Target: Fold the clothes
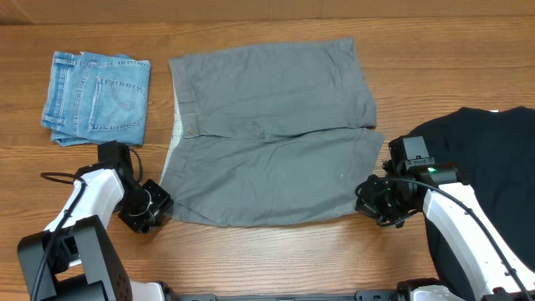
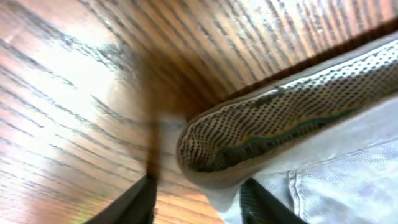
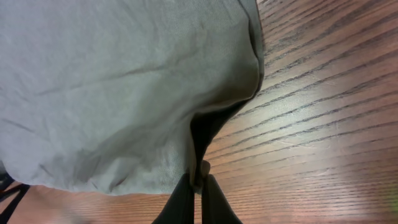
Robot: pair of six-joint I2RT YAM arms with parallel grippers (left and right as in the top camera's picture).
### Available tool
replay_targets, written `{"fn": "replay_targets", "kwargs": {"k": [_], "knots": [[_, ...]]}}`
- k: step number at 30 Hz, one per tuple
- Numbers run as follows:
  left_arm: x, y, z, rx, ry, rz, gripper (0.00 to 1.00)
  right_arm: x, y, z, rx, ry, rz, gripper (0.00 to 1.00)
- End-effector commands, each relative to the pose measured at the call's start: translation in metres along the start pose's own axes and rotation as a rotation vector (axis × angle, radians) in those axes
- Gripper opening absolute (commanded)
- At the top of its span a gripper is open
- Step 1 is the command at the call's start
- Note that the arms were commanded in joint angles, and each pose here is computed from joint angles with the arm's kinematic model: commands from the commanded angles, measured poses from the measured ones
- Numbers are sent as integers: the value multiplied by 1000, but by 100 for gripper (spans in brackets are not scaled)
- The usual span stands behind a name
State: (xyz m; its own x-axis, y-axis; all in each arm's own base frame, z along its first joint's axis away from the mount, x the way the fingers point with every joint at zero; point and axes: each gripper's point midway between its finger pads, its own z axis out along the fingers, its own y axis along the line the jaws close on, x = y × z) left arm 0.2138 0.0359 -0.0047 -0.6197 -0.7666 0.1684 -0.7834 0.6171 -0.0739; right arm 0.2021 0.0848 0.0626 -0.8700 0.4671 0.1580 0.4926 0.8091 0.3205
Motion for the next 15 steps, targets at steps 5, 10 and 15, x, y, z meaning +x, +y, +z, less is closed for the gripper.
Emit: {"fn": "replay_targets", "kwargs": {"k": [5, 10, 15], "knots": [[-12, 12, 9, -56, -51, 54, 30, -9, 8, -9, -18, -47, -21, 4], [-12, -1, 9, 9, -43, 86, 5, -10, 8, -10, -20, -50, -27, 4], [-13, -18, -2, 86, -32, 156, 4, -11, 8, -10, -16, -58, -27, 4]]}}
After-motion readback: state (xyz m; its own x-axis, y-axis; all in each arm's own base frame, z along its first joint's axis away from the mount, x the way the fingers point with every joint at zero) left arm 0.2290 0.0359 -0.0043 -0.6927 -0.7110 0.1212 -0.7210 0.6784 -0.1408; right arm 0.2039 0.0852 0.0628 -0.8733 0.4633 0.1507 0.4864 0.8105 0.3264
